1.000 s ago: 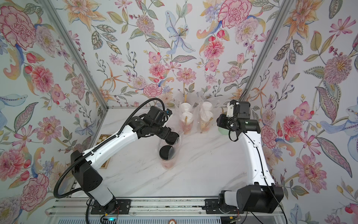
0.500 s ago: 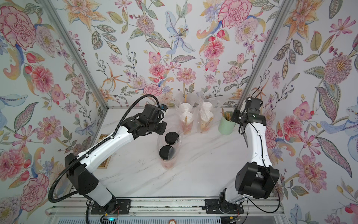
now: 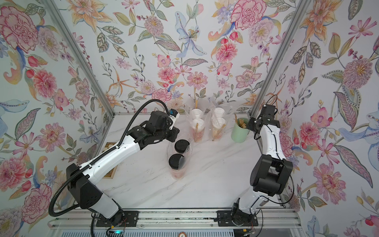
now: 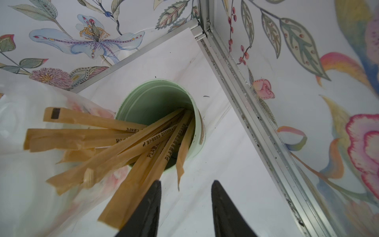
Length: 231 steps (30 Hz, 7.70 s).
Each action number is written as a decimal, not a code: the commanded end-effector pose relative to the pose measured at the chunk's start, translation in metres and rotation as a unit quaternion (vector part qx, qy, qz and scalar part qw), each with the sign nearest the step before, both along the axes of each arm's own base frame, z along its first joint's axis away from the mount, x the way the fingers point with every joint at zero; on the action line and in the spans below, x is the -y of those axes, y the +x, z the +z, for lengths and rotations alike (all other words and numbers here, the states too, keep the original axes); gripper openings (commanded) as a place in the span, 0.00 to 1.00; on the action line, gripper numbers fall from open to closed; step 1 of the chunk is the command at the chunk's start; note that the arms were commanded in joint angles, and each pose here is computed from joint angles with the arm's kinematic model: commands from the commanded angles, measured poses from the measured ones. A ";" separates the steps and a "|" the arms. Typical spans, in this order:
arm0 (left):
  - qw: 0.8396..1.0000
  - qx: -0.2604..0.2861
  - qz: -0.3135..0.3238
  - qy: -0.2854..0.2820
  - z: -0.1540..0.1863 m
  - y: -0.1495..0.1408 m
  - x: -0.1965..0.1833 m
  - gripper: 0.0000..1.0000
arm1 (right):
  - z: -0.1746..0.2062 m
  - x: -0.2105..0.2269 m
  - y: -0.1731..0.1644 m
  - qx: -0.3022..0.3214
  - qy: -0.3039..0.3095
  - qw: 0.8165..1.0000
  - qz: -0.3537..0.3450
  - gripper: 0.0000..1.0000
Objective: Pack milk tea into plastic carrier bags
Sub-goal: Pick up the straw from the container, then place the straw in the plastic carrier bag, then pick up the straw from the container.
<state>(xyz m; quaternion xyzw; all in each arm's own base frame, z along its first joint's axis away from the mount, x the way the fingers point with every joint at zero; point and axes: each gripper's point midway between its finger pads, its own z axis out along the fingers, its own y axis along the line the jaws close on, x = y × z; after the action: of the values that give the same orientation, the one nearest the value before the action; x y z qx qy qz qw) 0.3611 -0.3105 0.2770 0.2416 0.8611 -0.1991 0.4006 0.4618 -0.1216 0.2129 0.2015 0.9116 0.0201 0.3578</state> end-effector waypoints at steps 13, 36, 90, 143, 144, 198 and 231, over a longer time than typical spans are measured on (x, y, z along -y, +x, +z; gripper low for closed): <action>1.000 -0.009 0.001 -0.023 -0.002 -0.001 0.000 0.11 | -0.014 0.003 0.043 0.004 -0.059 0.998 0.015 0.22; 1.000 0.000 0.000 -0.008 -0.002 -0.001 -0.004 0.23 | 0.116 -0.013 -0.010 0.105 -0.136 0.985 -0.022 0.00; 0.999 0.037 0.013 0.029 0.008 0.011 -0.029 0.00 | 0.187 -0.366 -0.175 0.109 -0.005 0.907 0.408 0.00; 0.998 0.024 0.057 -0.029 0.010 0.008 -0.034 0.00 | 0.005 -0.436 -0.078 -0.100 -0.040 0.899 0.425 0.00; 0.998 0.023 0.062 -0.026 0.008 0.008 -0.036 0.01 | 0.001 -0.436 -0.077 -0.102 -0.039 0.899 0.425 0.00; 0.998 0.016 0.039 -0.053 0.021 -0.039 -0.051 0.48 | 0.074 -0.052 -0.046 0.049 -0.027 0.998 0.016 0.34; 0.998 0.015 0.027 -0.057 0.018 -0.035 -0.042 0.49 | -0.006 -0.017 0.009 0.034 -0.008 0.999 0.007 0.27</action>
<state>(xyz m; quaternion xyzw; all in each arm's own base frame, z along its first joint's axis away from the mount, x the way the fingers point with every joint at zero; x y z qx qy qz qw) 0.3274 -0.2618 0.2920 0.1914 0.8528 -0.2231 0.4316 0.4578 -0.0985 0.1922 0.1984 0.9084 0.0389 0.3659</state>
